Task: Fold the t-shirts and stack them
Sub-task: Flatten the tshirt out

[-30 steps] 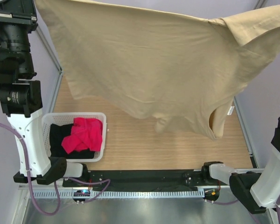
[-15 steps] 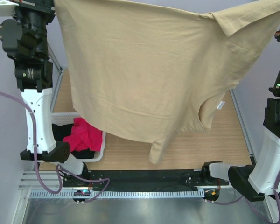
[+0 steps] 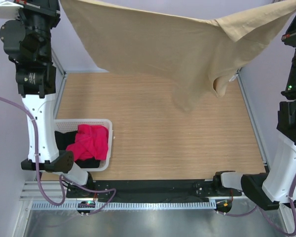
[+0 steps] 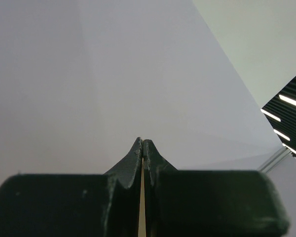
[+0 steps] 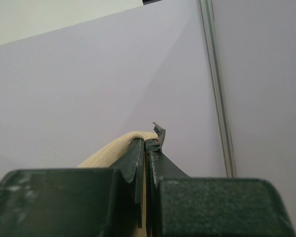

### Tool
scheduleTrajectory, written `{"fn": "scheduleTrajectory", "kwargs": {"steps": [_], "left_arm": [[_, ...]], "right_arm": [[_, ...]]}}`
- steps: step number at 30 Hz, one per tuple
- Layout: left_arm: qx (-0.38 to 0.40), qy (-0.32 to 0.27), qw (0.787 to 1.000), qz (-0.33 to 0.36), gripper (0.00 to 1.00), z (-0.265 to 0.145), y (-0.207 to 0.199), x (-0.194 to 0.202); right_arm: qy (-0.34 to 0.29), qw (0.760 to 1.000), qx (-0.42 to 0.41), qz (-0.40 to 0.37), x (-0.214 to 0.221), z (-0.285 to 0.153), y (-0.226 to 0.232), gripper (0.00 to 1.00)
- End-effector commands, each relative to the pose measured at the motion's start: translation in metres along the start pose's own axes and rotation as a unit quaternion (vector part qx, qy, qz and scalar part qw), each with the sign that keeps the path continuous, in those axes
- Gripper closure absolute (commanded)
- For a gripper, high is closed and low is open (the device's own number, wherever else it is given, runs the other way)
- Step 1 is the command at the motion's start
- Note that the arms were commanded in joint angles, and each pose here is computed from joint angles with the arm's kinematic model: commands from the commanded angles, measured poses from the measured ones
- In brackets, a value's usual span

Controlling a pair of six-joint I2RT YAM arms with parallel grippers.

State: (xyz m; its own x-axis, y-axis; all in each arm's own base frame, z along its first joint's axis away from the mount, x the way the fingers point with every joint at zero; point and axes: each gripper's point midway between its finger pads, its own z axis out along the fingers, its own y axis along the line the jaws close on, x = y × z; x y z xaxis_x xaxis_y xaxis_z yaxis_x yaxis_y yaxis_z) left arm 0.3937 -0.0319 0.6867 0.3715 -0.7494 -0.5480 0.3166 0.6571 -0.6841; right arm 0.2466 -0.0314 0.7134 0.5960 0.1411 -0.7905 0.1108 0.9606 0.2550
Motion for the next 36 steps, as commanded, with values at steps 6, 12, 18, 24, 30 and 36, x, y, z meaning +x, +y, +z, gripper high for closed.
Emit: {"fn": "scheduleTrajectory", "kwargs": {"steps": [6,12,18,24,30,36], "left_arm": [[0.041,-0.082,0.996,0.018,1.0,-0.064,-0.05,-0.078],[0.045,-0.102,0.993,0.037,1.0,-0.094,-0.059,-0.098],[0.046,-0.101,0.993,0.041,1.0,-0.095,-0.058,-0.097],[0.032,-0.046,0.998,0.023,0.99,-0.051,-0.026,-0.044],[-0.008,0.089,0.996,0.03,1.0,0.019,0.051,0.096],[-0.051,0.279,0.956,0.068,1.0,0.037,0.166,0.306]], "right_arm": [[-0.049,0.996,-0.037,0.065,-0.056,-0.043,0.008,0.99],[-0.061,0.993,-0.053,0.089,-0.076,-0.07,0.008,0.99],[-0.052,0.993,-0.044,0.092,-0.074,-0.076,0.004,0.99],[0.009,0.997,0.054,0.062,-0.01,-0.054,-0.028,0.99],[0.125,0.979,0.155,-0.035,0.124,-0.045,-0.072,0.99],[0.237,0.942,0.209,-0.114,0.275,-0.074,-0.115,0.99]]}}
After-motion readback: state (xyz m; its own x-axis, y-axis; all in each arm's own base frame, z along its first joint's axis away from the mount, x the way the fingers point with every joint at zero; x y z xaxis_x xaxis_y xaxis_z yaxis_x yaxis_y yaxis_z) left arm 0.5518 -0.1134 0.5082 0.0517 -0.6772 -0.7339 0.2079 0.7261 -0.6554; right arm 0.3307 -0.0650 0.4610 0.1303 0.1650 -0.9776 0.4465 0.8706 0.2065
